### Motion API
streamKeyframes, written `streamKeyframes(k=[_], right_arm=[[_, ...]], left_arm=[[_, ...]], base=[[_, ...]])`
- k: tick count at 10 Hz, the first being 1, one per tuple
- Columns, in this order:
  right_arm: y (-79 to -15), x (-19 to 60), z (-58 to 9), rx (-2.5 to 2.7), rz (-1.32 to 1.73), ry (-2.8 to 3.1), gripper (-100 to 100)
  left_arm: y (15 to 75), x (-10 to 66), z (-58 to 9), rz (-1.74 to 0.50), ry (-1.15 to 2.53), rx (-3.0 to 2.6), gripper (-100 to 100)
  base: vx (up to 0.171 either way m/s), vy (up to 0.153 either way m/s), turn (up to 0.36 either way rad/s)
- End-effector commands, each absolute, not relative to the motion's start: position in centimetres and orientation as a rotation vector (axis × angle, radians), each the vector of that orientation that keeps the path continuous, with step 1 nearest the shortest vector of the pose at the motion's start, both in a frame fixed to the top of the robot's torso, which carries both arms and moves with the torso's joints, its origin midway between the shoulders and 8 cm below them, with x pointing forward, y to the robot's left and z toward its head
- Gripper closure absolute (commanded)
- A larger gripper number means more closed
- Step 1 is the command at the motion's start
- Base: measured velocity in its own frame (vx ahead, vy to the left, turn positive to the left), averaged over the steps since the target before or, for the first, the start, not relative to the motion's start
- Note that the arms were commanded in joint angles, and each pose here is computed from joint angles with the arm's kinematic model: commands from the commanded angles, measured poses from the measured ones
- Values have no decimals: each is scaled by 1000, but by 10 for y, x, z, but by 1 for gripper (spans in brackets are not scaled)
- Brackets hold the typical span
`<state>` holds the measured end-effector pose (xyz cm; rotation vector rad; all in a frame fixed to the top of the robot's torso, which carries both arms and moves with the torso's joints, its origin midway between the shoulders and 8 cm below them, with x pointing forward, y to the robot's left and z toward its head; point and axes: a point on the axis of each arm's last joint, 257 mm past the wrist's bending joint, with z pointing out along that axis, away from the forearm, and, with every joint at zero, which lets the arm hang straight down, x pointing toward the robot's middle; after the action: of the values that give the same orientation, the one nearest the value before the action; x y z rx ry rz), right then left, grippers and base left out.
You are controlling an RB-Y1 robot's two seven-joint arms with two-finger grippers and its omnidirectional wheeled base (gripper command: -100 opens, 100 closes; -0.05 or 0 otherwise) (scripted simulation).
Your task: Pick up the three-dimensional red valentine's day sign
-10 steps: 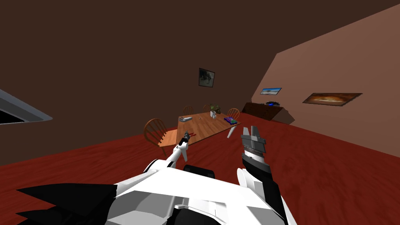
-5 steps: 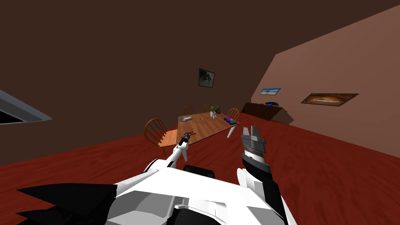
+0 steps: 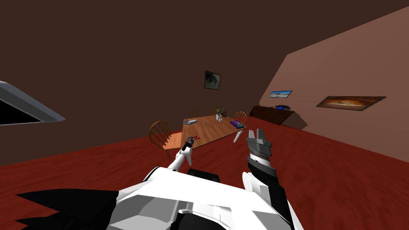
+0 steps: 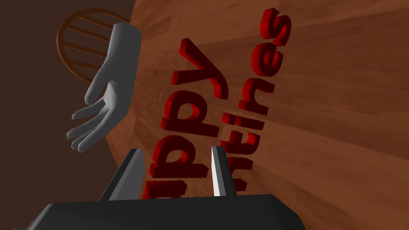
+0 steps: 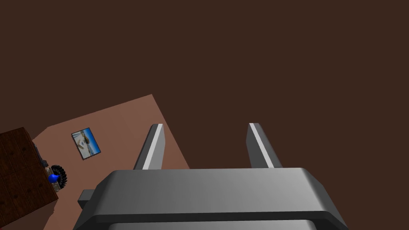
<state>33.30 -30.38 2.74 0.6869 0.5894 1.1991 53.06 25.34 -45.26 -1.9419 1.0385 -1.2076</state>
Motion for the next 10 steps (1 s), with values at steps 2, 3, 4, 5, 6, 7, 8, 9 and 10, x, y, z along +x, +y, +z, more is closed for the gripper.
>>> streamKeyframes(k=[2,3,4,5,6,7,8,9,10], right_arm=[[-304,333,27,687,1199,589,0],[-304,333,27,687,1199,589,0],[-304,333,27,687,1199,589,0],[-304,333,27,687,1199,589,0],[-304,333,27,687,1199,589,0],[-304,333,27,687,1199,589,0],[-304,333,27,687,1199,589,0],[-304,333,27,687,1199,589,0],[-304,333,27,687,1199,589,0]], left_arm=[[253,520,-457,-1203,1061,-1943,100],[253,528,-445,-1226,1048,-1920,100],[251,514,-456,-1210,1076,-1935,100],[251,520,-444,-1232,1063,-1914,100],[248,504,-458,-1211,1095,-1936,100],[247,513,-444,-1239,1079,-1909,100],[244,499,-455,-1225,1107,-1926,100],[243,505,-443,-1247,1094,-1905,100],[239,490,-455,-1232,1124,-1925,100]], base=[[27,-8,31],[30,-14,60],[38,-24,93],[35,-22,56],[55,-25,80],[39,-22,59],[46,-13,98],[35,-14,45],[46,-14,58]])
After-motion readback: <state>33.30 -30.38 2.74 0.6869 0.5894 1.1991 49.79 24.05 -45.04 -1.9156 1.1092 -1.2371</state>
